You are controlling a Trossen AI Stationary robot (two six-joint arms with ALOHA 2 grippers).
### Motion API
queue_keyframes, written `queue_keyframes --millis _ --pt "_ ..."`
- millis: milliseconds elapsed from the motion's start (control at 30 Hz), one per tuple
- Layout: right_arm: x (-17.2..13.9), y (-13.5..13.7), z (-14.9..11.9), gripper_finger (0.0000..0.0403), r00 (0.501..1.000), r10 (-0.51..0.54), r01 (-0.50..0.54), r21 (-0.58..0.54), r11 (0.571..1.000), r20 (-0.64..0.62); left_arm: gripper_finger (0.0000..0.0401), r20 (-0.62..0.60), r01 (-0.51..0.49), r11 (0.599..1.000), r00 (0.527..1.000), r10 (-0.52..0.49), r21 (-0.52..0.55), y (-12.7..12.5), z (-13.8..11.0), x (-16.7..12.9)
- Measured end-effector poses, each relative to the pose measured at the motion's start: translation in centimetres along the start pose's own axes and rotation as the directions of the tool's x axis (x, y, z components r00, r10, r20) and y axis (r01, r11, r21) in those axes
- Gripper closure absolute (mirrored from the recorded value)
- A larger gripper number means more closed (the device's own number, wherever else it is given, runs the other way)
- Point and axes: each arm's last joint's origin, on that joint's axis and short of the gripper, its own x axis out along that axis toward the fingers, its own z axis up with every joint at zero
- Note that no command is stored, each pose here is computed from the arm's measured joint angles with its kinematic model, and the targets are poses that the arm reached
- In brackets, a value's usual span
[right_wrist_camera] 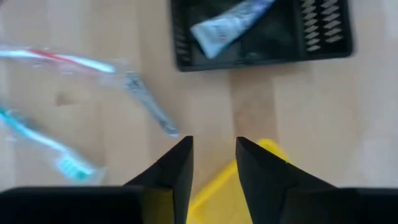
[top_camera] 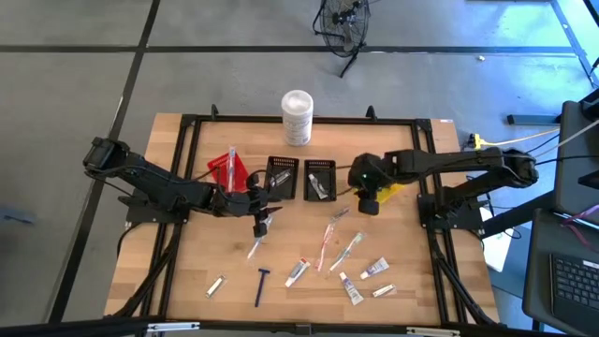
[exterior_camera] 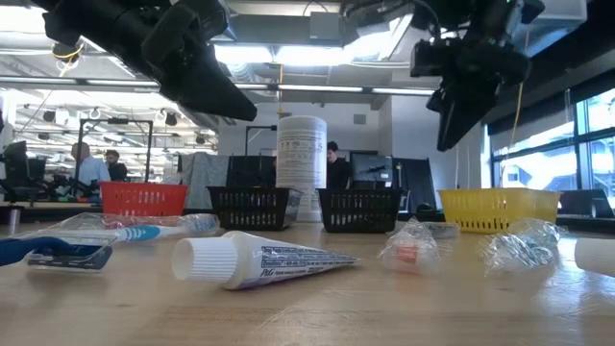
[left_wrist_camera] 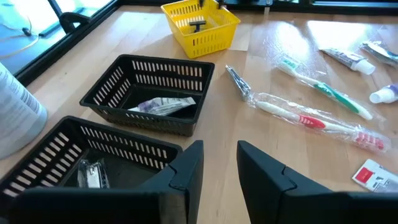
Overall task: Pick & Place Travel size toiletries
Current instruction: Put the blue toothbrush into the red bin
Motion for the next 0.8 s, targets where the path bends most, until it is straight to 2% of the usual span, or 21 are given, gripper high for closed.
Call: queue_keyframes --millis 167,300,467,633,800 --pt "-0.1 2.3 -0.1 0.0294 0.999 0.037 -0.037 -0.010 0.999 0.000 0.0309 -0.024 -0.006 0.996 1.000 0.004 -0.087 0.1 -0.2 0.0" --pt "0.1 4.2 -0.3 0.0299 0.997 0.071 -0.070 -0.031 0.997 0.034 0.0309 -0.143 -0.058 0.984 0.989 0.034 -0.168 0.4 -1.5 -0.1" --pt "1.2 6.3 -0.4 0.0296 0.978 0.126 -0.120 -0.048 0.992 0.167 0.0308 -0.261 -0.139 0.949 0.963 0.064 -0.283 0.6 -2.7 -0.5" --pt "2.2 7.7 -0.8 0.0283 0.944 0.178 -0.158 -0.093 0.983 0.279 0.0294 -0.276 -0.086 0.949 0.961 -0.001 -0.302 -0.4 -3.0 -0.9" --pt "2.9 8.2 -1.2 0.0270 0.920 0.183 -0.156 -0.104 0.982 0.346 0.0272 -0.305 -0.034 0.909 0.947 -0.104 -0.416 -1.4 -3.3 -1.4"
